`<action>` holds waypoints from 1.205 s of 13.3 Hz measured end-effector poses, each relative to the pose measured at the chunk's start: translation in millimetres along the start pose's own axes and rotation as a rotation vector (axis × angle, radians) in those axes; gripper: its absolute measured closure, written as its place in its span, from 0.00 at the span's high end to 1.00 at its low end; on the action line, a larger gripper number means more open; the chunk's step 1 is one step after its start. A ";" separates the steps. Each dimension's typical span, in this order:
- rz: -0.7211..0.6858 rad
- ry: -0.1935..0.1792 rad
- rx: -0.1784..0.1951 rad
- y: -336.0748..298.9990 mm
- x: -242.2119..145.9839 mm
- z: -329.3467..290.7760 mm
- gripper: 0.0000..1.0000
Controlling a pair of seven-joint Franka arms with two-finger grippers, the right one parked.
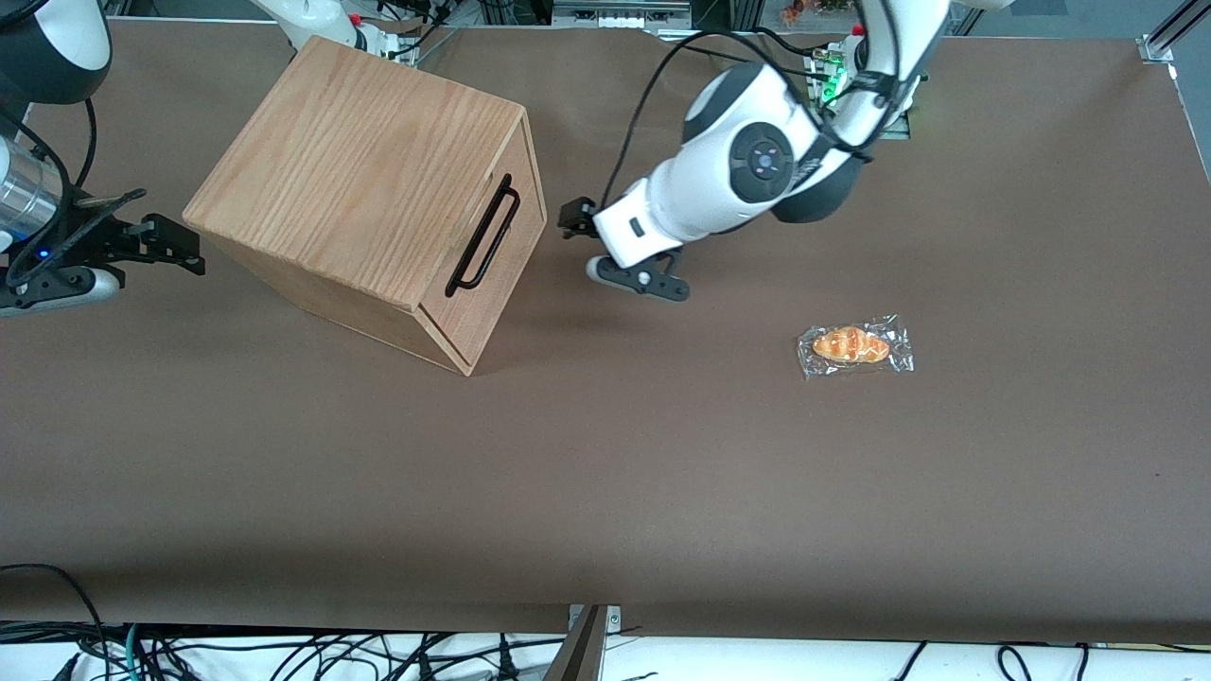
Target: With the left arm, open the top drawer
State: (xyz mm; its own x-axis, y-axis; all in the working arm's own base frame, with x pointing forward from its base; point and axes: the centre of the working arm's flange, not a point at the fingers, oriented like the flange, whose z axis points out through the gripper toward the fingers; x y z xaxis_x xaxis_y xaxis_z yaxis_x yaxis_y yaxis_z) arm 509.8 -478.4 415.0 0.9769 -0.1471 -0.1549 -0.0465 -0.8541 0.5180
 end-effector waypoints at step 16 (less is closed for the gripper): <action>0.010 -0.014 -0.054 41.7 5.1 92.3 1.00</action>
State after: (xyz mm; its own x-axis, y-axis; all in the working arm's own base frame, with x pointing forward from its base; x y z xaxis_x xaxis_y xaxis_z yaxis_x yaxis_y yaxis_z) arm 493.6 -560.8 358.2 0.9734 -0.1629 -0.1614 -0.0445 -0.8247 0.5638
